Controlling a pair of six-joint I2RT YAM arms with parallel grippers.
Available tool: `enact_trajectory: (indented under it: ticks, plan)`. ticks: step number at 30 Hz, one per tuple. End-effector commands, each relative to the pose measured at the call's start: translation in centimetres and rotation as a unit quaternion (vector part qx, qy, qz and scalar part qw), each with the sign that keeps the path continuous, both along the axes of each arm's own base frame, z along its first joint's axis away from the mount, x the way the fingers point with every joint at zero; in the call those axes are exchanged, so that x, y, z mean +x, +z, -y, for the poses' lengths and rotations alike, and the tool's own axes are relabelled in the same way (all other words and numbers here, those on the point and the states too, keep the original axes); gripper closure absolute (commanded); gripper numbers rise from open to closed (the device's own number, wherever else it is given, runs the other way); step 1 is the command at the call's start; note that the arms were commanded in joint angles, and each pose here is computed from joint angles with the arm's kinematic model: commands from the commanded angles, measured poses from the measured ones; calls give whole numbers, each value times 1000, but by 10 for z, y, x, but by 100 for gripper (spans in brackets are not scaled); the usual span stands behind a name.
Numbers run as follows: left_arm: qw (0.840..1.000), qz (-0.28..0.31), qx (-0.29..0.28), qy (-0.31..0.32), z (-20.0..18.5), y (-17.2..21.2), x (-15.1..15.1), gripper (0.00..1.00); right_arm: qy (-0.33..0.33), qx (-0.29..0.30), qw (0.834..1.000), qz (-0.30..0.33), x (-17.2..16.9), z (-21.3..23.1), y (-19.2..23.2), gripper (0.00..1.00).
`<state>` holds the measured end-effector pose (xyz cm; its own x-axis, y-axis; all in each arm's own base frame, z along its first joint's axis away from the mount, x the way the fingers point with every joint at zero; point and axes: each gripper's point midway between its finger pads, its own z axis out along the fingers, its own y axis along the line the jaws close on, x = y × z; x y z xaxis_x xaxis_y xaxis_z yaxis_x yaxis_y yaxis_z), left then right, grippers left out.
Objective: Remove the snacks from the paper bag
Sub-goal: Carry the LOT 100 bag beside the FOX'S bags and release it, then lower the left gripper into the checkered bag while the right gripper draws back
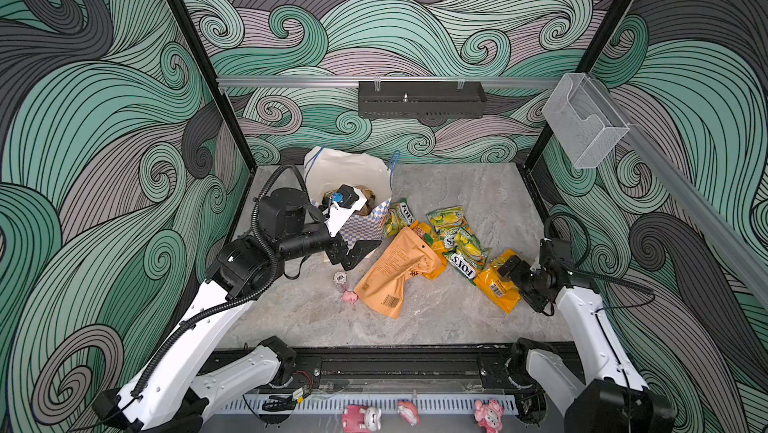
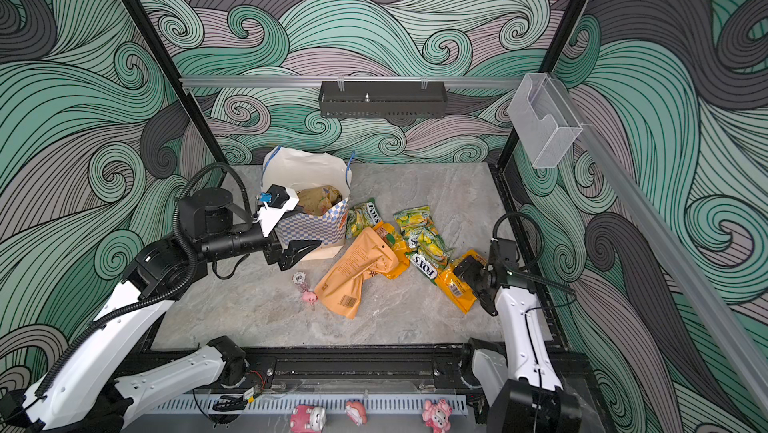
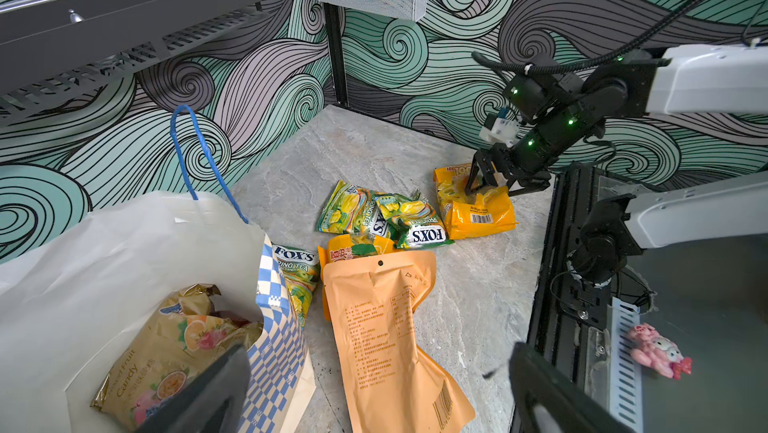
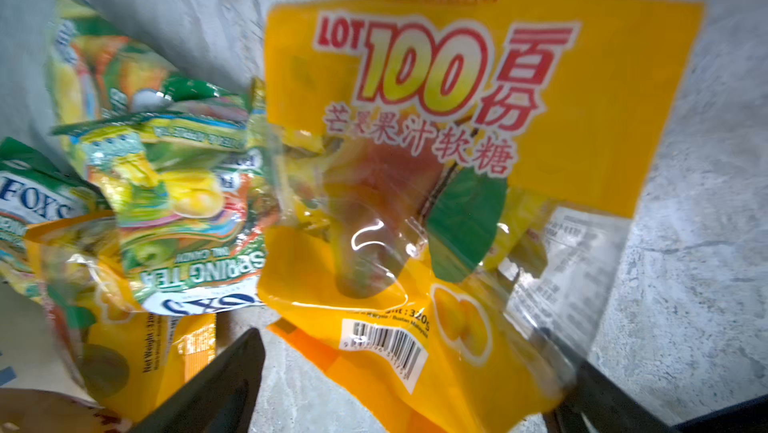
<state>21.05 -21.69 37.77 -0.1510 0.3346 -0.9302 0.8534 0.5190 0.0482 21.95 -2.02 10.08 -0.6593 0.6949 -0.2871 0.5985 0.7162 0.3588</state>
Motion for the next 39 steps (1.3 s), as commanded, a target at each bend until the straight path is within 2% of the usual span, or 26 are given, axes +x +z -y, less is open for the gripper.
enact_trajectory:
  ticks: [1,8,12,16,22,26,28,31,35,39]
  plan:
    - [1000,1,-3,9,1,5,4,1,18,-27,998,58,14,4,45,1]
    - [997,-12,-12,71,-3,12,28,1,71,-44,986,143,29,-19,126,1]
    - [992,-35,-23,123,-6,16,48,1,111,-9,973,201,34,-48,173,1]
    - [968,-70,-25,238,-22,18,84,1,164,8,952,259,32,-78,223,1]
    - [941,-71,-28,329,-32,33,122,6,241,1,923,299,14,-111,277,1]
    - [926,-63,-20,373,-37,42,142,10,288,-6,904,316,3,-130,300,1]
    - [916,-66,3,395,-37,35,157,11,309,-6,893,327,-2,-140,312,1]
    - [910,-69,16,408,-35,30,169,13,337,-5,881,332,-11,-152,323,1]
    - [903,-87,51,418,-30,12,184,16,354,-5,880,317,-21,-156,324,1]
    - [887,-102,100,439,-30,-13,199,18,354,-13,878,323,-29,-150,325,1]
